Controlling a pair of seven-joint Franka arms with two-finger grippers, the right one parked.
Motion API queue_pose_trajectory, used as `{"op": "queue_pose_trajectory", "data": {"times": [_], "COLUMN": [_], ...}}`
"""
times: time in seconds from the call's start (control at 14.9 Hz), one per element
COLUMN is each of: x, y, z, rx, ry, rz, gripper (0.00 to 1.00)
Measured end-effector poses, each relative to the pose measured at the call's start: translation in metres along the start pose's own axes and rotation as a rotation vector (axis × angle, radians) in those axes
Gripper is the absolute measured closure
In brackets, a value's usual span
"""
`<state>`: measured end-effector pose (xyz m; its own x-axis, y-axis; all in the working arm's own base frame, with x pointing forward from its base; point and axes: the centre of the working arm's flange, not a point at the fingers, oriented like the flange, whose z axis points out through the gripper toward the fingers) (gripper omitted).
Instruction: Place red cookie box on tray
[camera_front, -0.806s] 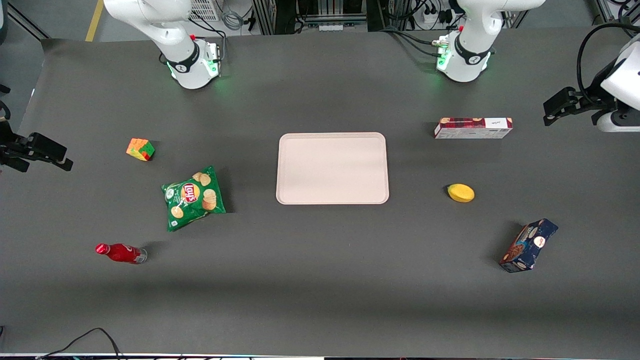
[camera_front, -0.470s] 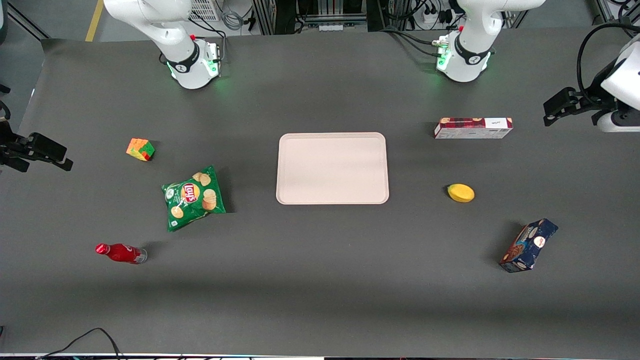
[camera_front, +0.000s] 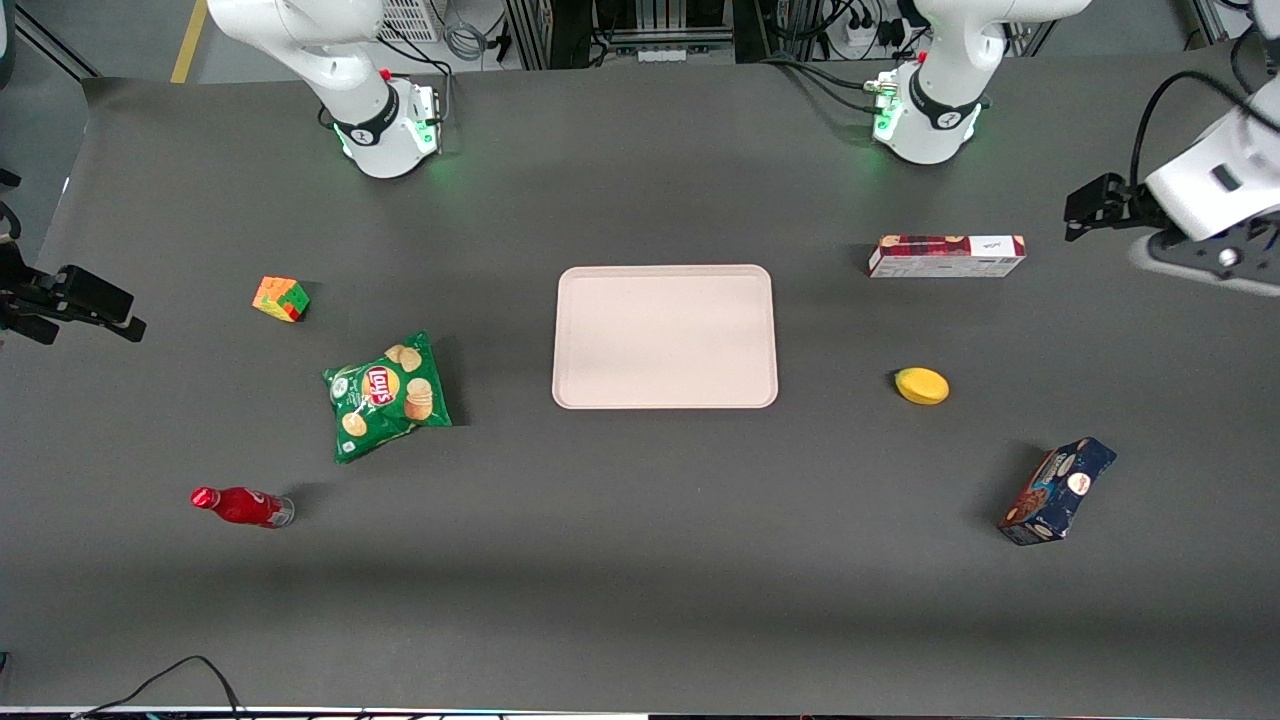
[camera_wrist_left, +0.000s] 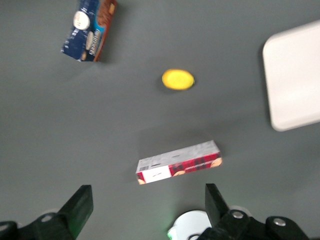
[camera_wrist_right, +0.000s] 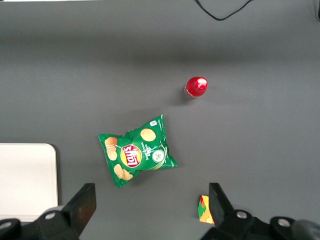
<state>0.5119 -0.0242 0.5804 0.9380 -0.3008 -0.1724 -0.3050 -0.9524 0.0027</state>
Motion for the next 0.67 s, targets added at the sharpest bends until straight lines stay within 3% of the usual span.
{"op": "queue_pose_trajectory", "data": {"times": [0.2,0.47,0.67], "x": [0.008,-0.008,-0.026], "y": [-0.002,0.021,0.028], "z": [0.045,0.105,0.147], "rx": [0.062,0.106,0.126], "ry": [-0.043,-0.02,0.005], "rz": [0.105,0.312,0.6], "gripper": [0.0,0.0,0.0]}}
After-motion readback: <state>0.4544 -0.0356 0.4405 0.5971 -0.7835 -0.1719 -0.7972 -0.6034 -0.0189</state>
